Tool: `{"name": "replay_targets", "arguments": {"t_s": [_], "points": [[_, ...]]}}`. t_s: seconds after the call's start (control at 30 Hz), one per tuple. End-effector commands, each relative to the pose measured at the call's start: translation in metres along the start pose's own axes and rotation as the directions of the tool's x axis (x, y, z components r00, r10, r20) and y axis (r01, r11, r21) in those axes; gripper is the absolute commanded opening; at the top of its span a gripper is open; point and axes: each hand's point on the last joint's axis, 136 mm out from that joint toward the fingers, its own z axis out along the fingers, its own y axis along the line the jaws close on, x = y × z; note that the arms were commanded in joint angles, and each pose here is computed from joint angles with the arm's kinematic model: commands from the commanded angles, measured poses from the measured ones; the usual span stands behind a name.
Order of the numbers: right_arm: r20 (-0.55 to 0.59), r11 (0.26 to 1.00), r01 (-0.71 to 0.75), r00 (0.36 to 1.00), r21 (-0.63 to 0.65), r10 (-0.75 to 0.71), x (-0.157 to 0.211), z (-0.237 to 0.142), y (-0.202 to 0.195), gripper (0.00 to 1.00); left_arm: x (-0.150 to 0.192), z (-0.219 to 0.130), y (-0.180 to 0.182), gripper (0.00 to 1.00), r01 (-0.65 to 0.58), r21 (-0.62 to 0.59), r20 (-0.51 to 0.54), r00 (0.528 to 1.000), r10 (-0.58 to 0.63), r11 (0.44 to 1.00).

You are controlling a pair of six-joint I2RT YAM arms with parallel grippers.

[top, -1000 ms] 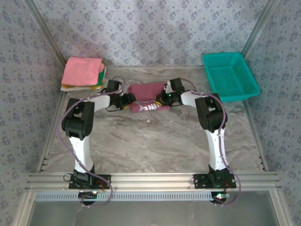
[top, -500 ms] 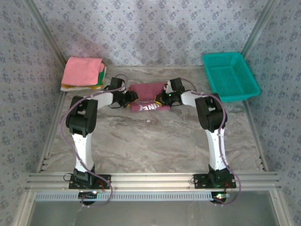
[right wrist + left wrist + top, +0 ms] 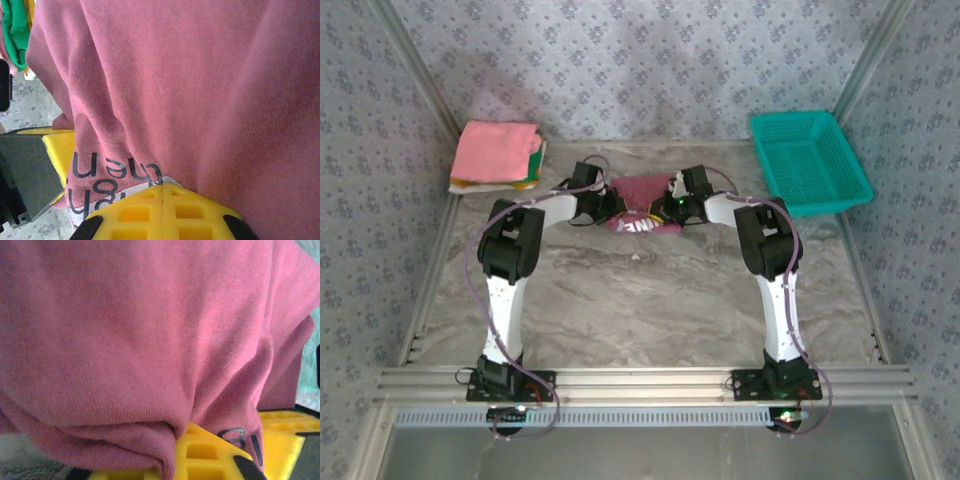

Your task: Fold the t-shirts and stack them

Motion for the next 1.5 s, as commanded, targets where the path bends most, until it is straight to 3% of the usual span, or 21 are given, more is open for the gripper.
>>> {"name": "replay_targets", "arguments": {"t_s": [0.0,0.2,0.37,0.5,0.57,0.83,0.97,1.17,1.33,1.47], "points": [[-0.038,0.997,-0.048,0.998,0.052,0.050,0.014,0.012,-0.024,0.00,0.003,0.003,0.007,0.00,-0.004,-0.030,-0.031,1.000,0.003,1.000],[-0.015,1.000,-0.021,1.000,0.021,0.022,0.003,-0.011,-0.006,0.00,-0.021,-0.035,0.015,0.00,-0.092,-0.159,0.031,0.995,0.098,0.983],[0.026,0.999,0.034,0.999,-0.027,-0.034,-0.011,-0.048,0.028,0.23,-0.049,-0.071,0.037,0.00,-0.131,-0.236,0.043,0.988,0.145,0.963],[0.119,0.996,0.081,0.990,-0.044,-0.076,-0.026,-0.095,0.055,0.48,-0.069,-0.098,0.053,0.00,-0.242,-0.381,-0.005,0.966,0.260,0.892],[0.157,0.993,0.104,0.983,-0.049,-0.095,-0.031,-0.116,0.066,0.55,-0.080,-0.104,0.052,0.00,-0.291,-0.414,-0.021,0.950,0.310,0.863],[0.257,0.987,0.155,0.956,-0.032,-0.142,-0.039,-0.168,0.090,0.58,-0.117,-0.126,0.038,0.00,-0.431,-0.495,-0.087,0.889,0.450,0.755],[0.265,0.989,0.148,0.955,-0.026,-0.135,-0.039,-0.173,0.088,0.58,-0.144,-0.141,0.029,0.00,-0.543,-0.523,-0.118,0.810,0.575,0.658],[0.260,0.992,0.126,0.959,-0.024,-0.115,-0.038,-0.171,0.083,0.58,-0.188,-0.170,0.017,0.00,-0.630,-0.531,-0.096,0.709,0.698,0.566],[0.247,0.993,0.115,0.963,-0.009,-0.109,-0.034,-0.170,0.077,0.58,-0.224,-0.207,0.013,0.00,-0.621,-0.549,0.017,0.661,0.750,0.560],[0.235,0.995,0.103,0.967,0.008,-0.102,-0.029,-0.169,0.072,0.58,-0.244,-0.247,0.012,0.00,-0.588,-0.541,0.125,0.652,0.748,0.602]]}}
